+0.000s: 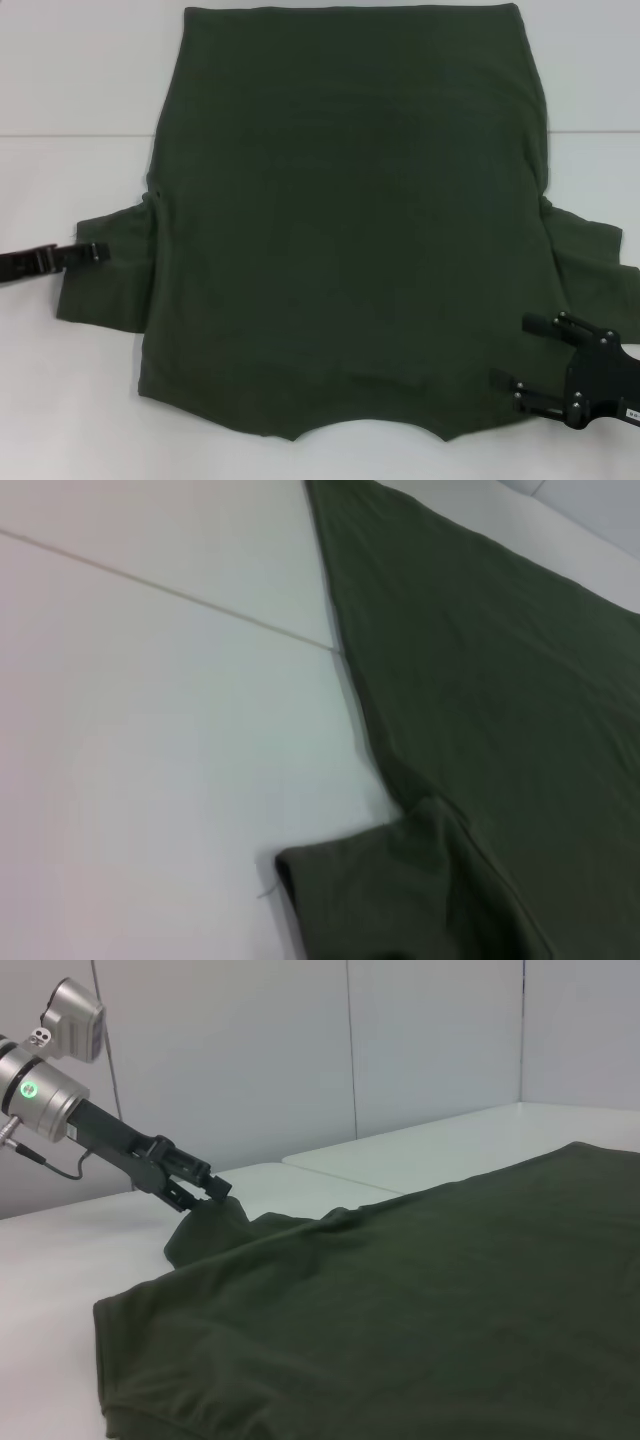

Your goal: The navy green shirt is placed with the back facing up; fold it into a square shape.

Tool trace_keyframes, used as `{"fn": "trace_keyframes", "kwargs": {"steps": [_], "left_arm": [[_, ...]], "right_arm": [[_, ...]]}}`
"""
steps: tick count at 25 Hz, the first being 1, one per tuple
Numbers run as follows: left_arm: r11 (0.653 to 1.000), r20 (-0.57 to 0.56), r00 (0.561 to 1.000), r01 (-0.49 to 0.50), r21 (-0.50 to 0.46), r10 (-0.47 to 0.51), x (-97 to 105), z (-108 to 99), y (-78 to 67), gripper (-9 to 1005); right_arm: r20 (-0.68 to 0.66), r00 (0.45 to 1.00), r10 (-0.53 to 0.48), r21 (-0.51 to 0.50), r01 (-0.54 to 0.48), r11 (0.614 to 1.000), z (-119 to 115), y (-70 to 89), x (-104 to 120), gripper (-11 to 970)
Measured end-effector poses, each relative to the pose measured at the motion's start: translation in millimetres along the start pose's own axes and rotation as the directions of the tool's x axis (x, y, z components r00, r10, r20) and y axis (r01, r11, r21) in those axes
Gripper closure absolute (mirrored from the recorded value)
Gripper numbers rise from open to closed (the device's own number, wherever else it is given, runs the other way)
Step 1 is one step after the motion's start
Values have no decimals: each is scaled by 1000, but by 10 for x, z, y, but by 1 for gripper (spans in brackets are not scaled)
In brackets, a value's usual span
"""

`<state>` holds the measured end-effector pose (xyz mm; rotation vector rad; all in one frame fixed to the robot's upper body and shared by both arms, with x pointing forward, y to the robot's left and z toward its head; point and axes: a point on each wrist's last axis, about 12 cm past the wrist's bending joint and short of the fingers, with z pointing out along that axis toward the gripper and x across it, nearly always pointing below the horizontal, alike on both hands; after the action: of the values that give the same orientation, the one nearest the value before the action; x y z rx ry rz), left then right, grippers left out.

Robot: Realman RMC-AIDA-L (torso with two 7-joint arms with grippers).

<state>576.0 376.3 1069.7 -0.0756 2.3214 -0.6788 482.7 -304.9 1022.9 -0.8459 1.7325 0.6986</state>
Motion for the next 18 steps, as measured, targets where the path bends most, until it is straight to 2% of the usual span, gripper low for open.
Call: {"fn": "trace_keyframes", "kwargs": {"steps": [9,14,18], "left_arm": [[999,-32,999,2,41,-1,73,50,-76,76],[995,-57,995,-82,57,86,77,78,-127,142],[993,-21,994,-110,46,111,105,64,-150,195]], "right_arm": [[0,1000,-8,-1,8,1000,7,-16,-18,66],[2,1000,-11,-2,11,1000,12,-20,-27,69],[4,1000,-11,-8,11,1000,24,-17,-34,71]]}}
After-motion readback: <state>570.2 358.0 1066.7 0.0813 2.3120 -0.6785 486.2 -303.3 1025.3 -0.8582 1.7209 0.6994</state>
